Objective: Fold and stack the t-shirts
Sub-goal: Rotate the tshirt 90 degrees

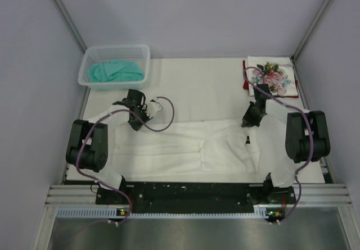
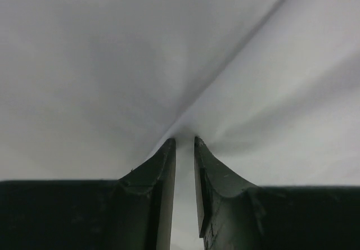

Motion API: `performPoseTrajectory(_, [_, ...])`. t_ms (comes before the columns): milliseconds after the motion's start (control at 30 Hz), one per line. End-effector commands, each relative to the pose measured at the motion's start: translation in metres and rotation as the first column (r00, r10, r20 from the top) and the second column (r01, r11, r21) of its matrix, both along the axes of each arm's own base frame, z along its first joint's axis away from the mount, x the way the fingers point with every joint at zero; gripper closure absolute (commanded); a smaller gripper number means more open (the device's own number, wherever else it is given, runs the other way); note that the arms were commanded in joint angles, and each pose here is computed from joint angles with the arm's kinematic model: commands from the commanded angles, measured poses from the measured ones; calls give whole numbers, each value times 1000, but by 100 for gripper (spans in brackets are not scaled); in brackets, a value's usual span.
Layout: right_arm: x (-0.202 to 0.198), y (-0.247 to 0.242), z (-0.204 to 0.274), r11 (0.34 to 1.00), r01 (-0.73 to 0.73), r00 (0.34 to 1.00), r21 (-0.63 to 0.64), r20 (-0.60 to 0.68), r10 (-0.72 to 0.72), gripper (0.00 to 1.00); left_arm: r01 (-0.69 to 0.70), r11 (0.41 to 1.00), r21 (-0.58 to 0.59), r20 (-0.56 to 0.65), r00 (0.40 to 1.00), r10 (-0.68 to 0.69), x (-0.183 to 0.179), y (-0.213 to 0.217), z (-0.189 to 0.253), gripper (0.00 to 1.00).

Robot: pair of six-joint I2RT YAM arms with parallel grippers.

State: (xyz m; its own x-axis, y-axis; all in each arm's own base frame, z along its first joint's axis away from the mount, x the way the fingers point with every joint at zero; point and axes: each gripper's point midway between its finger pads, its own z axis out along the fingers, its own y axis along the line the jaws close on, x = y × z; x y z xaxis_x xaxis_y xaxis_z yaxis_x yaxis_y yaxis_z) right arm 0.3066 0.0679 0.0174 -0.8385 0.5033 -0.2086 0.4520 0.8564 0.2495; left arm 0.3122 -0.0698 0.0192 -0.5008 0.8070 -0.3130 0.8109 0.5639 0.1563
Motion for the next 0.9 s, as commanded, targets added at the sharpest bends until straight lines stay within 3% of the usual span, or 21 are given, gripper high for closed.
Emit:
performPoseTrajectory(0, [49, -21, -18, 996, 4, 999, -91, 53, 1, 100, -222, 960, 169, 6, 974, 225, -2, 84, -23, 76])
performPoseTrajectory(67, [63, -31, -23, 992, 9, 999, -127, 45, -3, 100, -269, 954, 135, -53, 959, 278, -14, 96, -26, 76])
performPoseTrajectory(267, [130, -24, -5, 989, -64, 988, -133, 129, 82, 100, -295, 949, 114, -32, 953, 300, -23, 112, -14, 73])
performPoseTrajectory(467, [159, 10, 79, 940, -240, 918, -241, 259, 301, 100, -275, 960, -51, -3, 961, 276, -12, 92, 34, 70])
performPoseTrajectory(600, [123, 10, 123, 951, -188, 911, -243, 318, 262, 95, -285, 957, -44, 46, 957, 287, 2, 98, 55, 69])
performPoseTrajectory(867, [-15, 22, 43, 972, -232, 971, -41, 55, 234, 100, -339, 934, 117, 68, 940, 333, 30, 133, 26, 71])
